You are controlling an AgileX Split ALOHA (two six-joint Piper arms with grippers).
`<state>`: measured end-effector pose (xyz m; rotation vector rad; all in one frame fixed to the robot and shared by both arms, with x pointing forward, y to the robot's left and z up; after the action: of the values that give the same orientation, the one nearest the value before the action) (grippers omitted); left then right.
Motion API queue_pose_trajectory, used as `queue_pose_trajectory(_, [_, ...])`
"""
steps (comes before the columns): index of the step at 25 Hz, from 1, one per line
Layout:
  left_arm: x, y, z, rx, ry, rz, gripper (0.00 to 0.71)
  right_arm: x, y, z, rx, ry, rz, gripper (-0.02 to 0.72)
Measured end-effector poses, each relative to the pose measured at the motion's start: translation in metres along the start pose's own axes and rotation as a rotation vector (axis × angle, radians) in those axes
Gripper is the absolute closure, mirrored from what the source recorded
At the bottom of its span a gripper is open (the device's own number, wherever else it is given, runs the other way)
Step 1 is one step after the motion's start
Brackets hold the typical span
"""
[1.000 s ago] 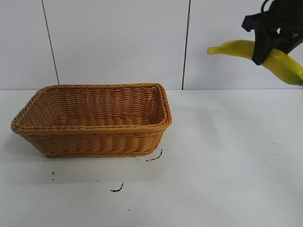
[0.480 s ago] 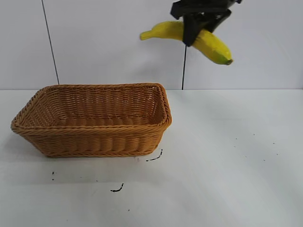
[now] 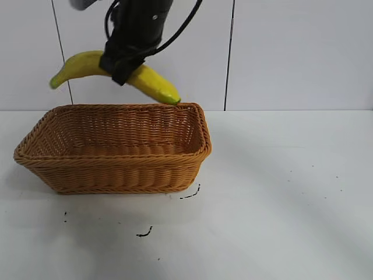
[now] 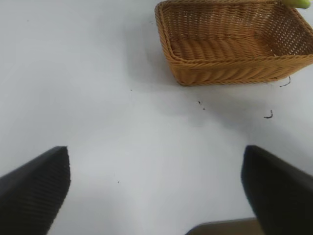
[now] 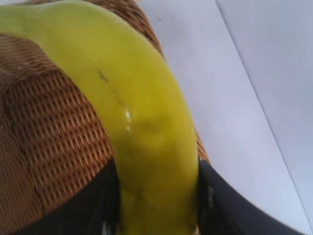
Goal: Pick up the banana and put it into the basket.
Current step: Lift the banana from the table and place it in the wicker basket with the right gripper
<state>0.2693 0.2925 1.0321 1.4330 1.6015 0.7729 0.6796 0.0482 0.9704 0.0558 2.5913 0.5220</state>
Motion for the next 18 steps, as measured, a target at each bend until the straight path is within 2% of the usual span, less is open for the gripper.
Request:
queue_pose_trajectory(8, [0.0, 0.0, 0.0, 0.0, 0.0, 0.0, 0.02, 0.025, -0.022, 0.058, 0.065, 0.062, -0.034, 0.401])
queue_pose_trajectory(13, [0.0, 0.0, 0.0, 0.0, 0.0, 0.0, 0.02, 0.021, -0.018, 0.06, 0.034, 0.027, -0.034, 0.401])
queue_pose_trajectory(18, [0.0, 0.0, 0.0, 0.0, 0.0, 0.0, 0.02, 0.021, -0.018, 0.061, 0.035, 0.028, -0.034, 0.401])
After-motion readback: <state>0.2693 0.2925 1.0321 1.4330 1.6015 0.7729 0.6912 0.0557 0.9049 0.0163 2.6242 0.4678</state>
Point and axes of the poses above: a point on each arm's last joint axis where the gripper is mounted, z pointing out along that axis toward the gripper, x along the wrist's bending axis when the last joint is at zero, y = z × x, the point moved 4 cm from there along z, pointing out along that axis toward the gripper, and after that the axes turned 11 degrees about -z, right-handed, at the moved point
